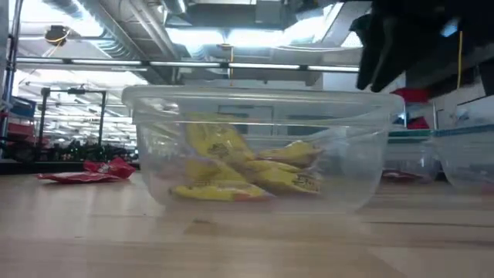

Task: Sort candy
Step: Put the red candy into the rectangular transparent food container

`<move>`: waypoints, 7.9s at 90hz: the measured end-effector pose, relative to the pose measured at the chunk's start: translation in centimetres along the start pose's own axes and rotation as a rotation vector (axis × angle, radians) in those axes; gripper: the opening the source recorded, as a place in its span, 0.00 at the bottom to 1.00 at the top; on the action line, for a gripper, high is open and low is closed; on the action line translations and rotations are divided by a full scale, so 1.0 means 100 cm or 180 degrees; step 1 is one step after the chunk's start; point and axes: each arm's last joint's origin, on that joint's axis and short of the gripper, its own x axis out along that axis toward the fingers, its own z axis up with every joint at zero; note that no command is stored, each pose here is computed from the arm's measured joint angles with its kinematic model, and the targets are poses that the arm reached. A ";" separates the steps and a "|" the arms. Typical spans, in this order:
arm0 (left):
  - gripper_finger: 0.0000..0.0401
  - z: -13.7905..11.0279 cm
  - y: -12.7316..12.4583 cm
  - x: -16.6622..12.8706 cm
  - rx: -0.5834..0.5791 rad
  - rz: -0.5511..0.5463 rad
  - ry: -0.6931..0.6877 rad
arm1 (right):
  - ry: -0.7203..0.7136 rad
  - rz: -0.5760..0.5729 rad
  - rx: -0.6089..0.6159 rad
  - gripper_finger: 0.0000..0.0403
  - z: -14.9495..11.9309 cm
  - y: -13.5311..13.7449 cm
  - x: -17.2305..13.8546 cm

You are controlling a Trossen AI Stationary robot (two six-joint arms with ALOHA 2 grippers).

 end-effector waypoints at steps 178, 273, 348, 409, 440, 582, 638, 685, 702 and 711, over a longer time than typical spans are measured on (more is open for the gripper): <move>0.25 0.072 -0.022 0.123 0.0620 0.0823 0.1062 | -0.0647 0.0320 -0.0167 0.43 -0.001 0.046 -0.021; 0.07 0.207 -0.127 0.041 0.2240 -0.1335 -0.1383 | -0.1868 -0.0837 -0.0202 0.43 -0.067 0.088 -0.088; 0.30 0.220 -0.054 0.055 0.2015 0.0738 -0.0839 | -0.1952 -0.0800 -0.0036 0.43 -0.065 0.089 -0.088; 0.49 0.206 0.005 0.105 0.0951 0.0695 -0.0225 | -0.2017 -0.0908 -0.0120 0.43 -0.064 0.089 -0.089; 0.60 0.193 0.017 0.160 0.0677 0.0321 0.0228 | -0.2014 -0.0886 -0.0115 0.43 -0.063 0.089 -0.089; 0.00 0.181 -0.086 0.006 0.1866 -0.1324 -0.1775 | -0.2107 -0.0979 -0.0107 0.43 -0.062 0.090 -0.090; 0.08 0.156 -0.114 0.061 0.1853 -0.1365 -0.0565 | -0.2097 -0.0959 -0.0106 0.43 -0.062 0.090 -0.090; 0.23 0.198 -0.046 0.030 0.1589 0.0346 -0.0746 | -0.2070 -0.0990 -0.0151 0.43 -0.063 0.089 -0.090; 0.28 0.226 -0.024 0.049 0.1153 0.0440 -0.0808 | -0.2075 -0.0977 -0.0141 0.43 -0.063 0.089 -0.090; 0.32 0.236 -0.007 0.075 0.0902 0.0902 -0.0550 | -0.2028 -0.0907 -0.0149 0.43 -0.063 0.090 -0.089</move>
